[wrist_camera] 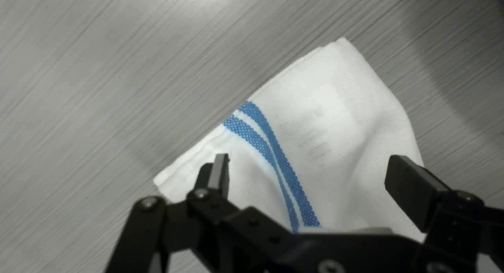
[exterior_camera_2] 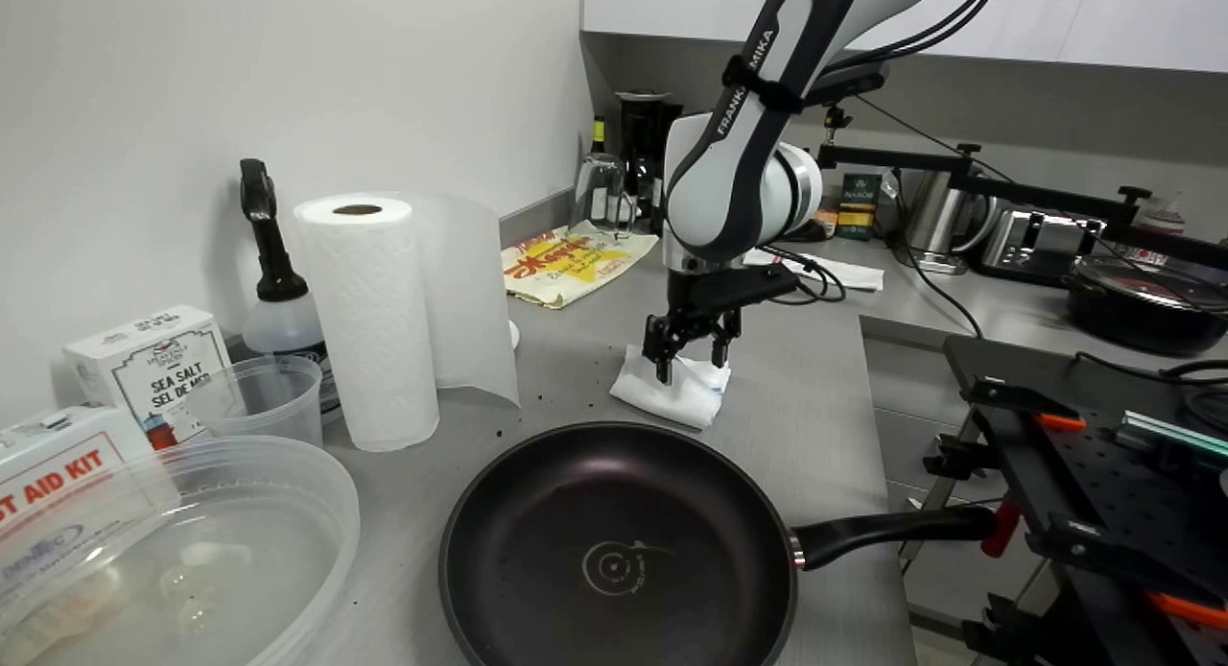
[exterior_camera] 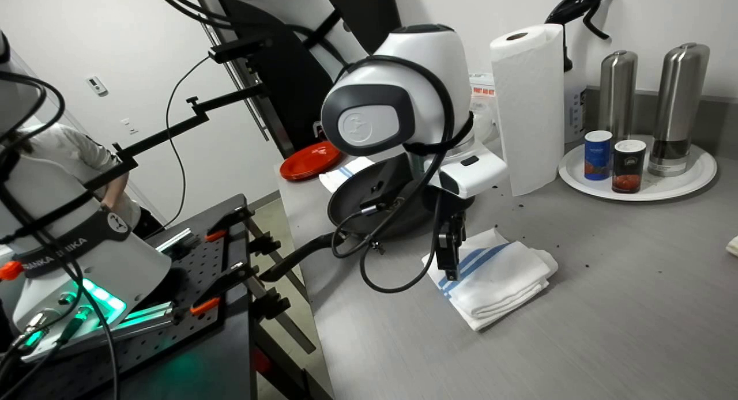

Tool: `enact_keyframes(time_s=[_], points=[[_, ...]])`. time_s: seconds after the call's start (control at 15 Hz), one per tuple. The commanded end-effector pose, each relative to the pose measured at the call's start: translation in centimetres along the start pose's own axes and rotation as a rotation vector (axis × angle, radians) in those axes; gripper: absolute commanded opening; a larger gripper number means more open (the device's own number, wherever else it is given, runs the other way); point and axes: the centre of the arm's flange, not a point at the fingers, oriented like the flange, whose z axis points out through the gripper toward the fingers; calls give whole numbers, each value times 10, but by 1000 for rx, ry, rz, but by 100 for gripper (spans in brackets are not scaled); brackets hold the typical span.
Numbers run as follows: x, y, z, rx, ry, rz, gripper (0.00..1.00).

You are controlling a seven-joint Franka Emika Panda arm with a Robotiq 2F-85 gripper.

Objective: Use the towel to wipe the pan

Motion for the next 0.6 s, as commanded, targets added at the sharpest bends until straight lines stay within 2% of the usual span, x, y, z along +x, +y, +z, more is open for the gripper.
enact_keyframes(time_s=[0.0,0.53], points=[[0,0,0,0,0,0,100],[0,-19,10,-14,-6,-3,100]])
